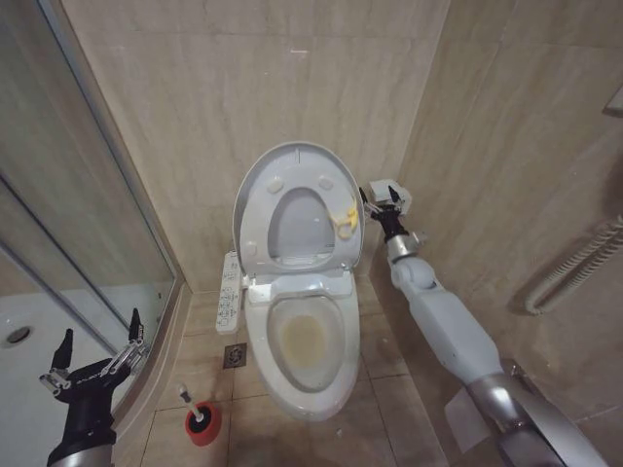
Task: Open the toilet lid, clean the toilet bowl with a toilet brush, close the toilet lid, and flush.
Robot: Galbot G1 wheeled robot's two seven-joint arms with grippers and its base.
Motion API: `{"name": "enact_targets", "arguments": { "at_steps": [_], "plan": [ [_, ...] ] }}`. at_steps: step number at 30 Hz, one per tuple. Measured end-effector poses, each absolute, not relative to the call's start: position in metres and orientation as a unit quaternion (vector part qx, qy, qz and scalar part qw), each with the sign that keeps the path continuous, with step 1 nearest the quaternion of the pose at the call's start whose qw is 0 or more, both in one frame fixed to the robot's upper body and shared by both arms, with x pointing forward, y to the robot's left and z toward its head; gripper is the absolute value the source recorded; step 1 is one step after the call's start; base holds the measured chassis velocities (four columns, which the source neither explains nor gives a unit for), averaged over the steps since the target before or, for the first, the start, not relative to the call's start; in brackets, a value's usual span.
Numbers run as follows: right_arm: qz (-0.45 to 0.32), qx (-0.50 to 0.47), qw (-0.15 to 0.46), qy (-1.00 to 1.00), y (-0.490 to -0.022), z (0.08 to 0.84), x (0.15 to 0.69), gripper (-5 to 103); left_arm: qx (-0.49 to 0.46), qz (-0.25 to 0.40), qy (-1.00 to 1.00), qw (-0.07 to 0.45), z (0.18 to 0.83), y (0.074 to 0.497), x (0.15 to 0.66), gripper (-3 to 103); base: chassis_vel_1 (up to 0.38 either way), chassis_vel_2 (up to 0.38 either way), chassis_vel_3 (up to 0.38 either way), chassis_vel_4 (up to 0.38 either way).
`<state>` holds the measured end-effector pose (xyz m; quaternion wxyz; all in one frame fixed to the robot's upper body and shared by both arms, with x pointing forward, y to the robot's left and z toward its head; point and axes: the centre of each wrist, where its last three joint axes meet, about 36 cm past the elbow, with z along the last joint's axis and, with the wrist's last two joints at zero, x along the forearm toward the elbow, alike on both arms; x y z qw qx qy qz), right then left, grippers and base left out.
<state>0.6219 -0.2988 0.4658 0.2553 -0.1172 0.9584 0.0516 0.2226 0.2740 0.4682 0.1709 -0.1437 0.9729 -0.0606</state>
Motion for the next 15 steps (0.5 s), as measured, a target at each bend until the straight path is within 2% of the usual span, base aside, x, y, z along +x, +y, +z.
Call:
{"name": "enact_targets", "arguments": {
  "at_steps": [6,15],
  "plan": [
    [0.043,-0.138,0.268,0.953,-0.314,0.463,0.575,100,-0.144,-0.061,0.973,0.171,0.465,0.267,0.221,100,0.000,0.000,0.000,0.000],
    [0.043,-0.153,0.266,0.951,-0.343,0.441,0.460,100,-0.149,-0.058,0.974,0.161,0.448,0.269,0.229,100,0.020,0.023,0.010,0.017]
  ]
}}
